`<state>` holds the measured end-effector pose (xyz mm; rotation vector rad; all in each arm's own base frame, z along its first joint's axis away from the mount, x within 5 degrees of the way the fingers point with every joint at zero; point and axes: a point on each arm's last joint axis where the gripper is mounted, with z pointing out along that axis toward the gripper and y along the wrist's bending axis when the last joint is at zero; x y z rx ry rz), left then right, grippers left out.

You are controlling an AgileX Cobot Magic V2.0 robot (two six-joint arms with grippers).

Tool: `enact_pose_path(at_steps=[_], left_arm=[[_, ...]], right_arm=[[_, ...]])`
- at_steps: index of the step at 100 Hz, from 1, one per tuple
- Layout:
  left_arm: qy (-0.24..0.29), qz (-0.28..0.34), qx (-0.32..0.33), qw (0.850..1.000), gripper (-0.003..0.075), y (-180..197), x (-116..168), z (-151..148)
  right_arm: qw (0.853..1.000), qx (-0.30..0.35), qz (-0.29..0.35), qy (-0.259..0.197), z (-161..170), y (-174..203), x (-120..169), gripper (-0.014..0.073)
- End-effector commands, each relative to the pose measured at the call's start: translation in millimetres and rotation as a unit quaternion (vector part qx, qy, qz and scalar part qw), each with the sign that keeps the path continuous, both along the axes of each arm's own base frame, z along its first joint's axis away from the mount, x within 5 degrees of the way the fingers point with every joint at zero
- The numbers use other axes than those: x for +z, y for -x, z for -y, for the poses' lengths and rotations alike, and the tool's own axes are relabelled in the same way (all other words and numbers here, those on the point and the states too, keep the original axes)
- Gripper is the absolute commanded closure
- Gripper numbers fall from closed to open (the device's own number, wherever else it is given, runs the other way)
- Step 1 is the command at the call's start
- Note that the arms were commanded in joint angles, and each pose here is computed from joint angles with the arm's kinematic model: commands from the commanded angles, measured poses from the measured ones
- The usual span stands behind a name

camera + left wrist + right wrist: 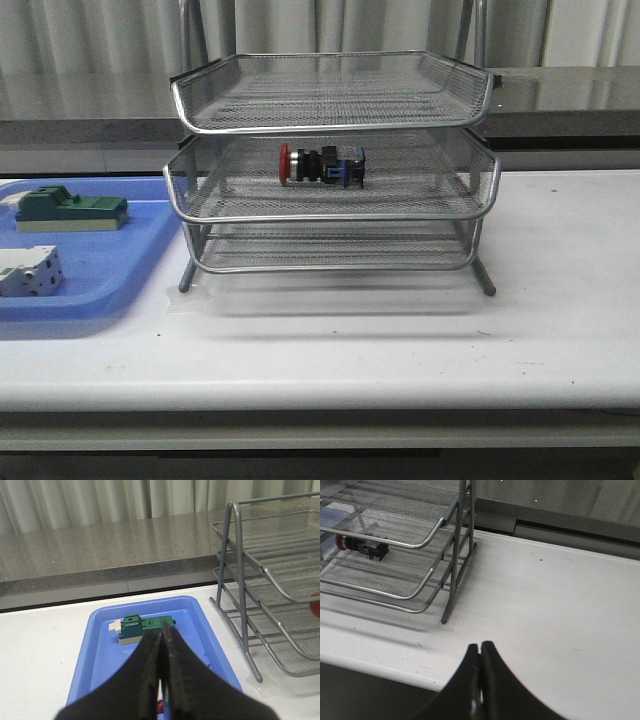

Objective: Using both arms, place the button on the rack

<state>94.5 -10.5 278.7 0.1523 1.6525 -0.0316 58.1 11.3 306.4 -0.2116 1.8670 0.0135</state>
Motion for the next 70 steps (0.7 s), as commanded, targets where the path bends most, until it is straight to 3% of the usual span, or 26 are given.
enact_pose_path(at_steps=[1, 35, 70], left_arm=[[0.015, 0.038, 0.018, 0.999, 0.0740, -0.6, 14.7, -3.2], [0.015, 0.038, 0.018, 0.999, 0.0740, -0.6, 14.7, -3.2], [0.015, 0.038, 0.018, 0.999, 0.0740, -0.6, 14.7, -3.2]], right_arm=[[0.999, -0.009, 0.041, -0.010, 0.9, -1.6, 13.7, 0.0655], [0.999, -0.011, 0.048, -0.010, 1.3, -2.2, 14.4, 0.0655], [0.991, -0.013, 0.131, -0.027, 3.7, -1.4, -11.3, 0.0655]])
